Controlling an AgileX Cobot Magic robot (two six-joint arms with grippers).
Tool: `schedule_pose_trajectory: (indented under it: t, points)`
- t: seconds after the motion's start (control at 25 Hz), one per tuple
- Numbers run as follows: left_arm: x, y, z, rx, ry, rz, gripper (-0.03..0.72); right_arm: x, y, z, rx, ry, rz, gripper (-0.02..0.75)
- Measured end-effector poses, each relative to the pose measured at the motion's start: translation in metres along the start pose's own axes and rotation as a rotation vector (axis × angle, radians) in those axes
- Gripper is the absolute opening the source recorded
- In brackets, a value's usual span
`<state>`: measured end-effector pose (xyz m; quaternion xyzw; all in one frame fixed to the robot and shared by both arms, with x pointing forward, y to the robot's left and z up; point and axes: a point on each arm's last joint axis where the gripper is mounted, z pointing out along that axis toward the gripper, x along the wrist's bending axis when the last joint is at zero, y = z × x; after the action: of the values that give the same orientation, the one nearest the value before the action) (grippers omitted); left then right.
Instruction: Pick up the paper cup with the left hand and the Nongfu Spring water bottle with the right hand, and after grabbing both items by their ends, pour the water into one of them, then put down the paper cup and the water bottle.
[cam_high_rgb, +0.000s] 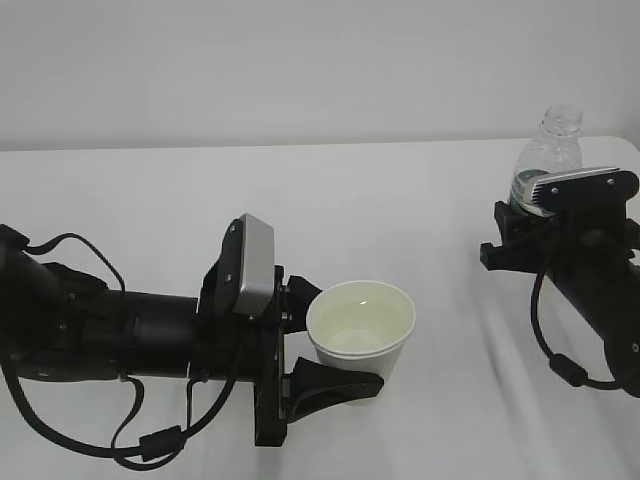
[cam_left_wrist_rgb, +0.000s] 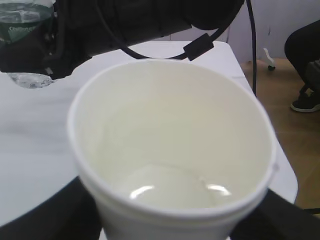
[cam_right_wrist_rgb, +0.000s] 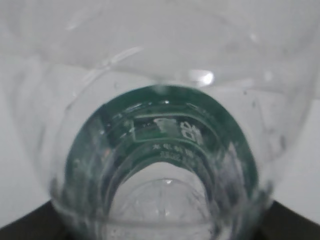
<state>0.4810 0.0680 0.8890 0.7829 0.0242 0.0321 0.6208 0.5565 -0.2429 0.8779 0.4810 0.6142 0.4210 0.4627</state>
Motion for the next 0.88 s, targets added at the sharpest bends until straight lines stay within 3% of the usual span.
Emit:
schedule_pose_trajectory:
  t: [0.88]
  points:
    - [0.000, 0.000, 0.000, 0.000, 0.000, 0.000, 0.481, 0.008, -0.028, 0.033, 0.037, 0.003, 0.089, 0.419]
